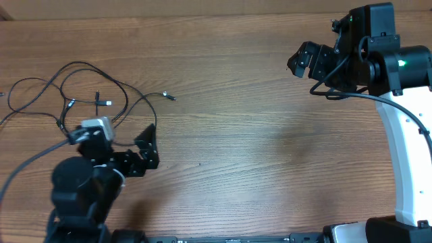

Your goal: Untangle cables

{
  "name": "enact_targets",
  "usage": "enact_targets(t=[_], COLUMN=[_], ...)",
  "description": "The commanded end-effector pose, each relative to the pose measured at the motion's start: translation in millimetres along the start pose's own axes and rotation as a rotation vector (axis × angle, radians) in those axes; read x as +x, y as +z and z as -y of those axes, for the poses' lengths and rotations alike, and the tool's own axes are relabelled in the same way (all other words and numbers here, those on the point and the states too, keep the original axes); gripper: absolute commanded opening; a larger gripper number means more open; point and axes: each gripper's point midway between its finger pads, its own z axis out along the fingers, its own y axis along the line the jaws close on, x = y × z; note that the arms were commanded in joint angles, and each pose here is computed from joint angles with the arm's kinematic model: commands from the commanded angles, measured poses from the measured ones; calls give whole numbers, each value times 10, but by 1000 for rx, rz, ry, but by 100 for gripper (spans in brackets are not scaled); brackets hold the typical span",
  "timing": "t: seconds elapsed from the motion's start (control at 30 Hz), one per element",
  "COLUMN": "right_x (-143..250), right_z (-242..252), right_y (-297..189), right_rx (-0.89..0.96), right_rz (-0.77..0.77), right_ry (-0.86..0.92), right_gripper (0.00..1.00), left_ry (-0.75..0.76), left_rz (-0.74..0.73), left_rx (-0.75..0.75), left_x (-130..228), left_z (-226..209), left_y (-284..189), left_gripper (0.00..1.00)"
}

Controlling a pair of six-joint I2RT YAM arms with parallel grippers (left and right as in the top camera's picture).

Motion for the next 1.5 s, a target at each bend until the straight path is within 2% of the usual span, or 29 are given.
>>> enact_targets(t=[0.0,0.27,0.43,0.67,0.83,1.2,1.47], right_x=[-69,-270,-319,-177,-47,95,249], right_z=[-35,-164,-255,-287,-188,-216,-130], right_y=[-82,-236,-579,-1052,-1305,-1322,-1239], right_rx=[-11,-57,-82,-97,-53,-59,-42], right_rz=[39,154,262,351,395,365,284], right_ry=[-41,-86,-178,-210,-205,-206,-116], right_gripper=[100,100,100,100,100,100,100], left_ry=[-54,-66,-81,-100,-100,-101,-101], left_rz=[-85,-140,-211,-320,-328,-336,-336], left_rx=[110,87,48,-1,-33,-36,-36], left_x=[368,532,706,972,1001,1021,1021], left_z=[94,17,-63,-159,-217,-223,-223], left_y=[132,222,209,140,130,124,124], left_gripper=[99,100,99,100,99,100,100])
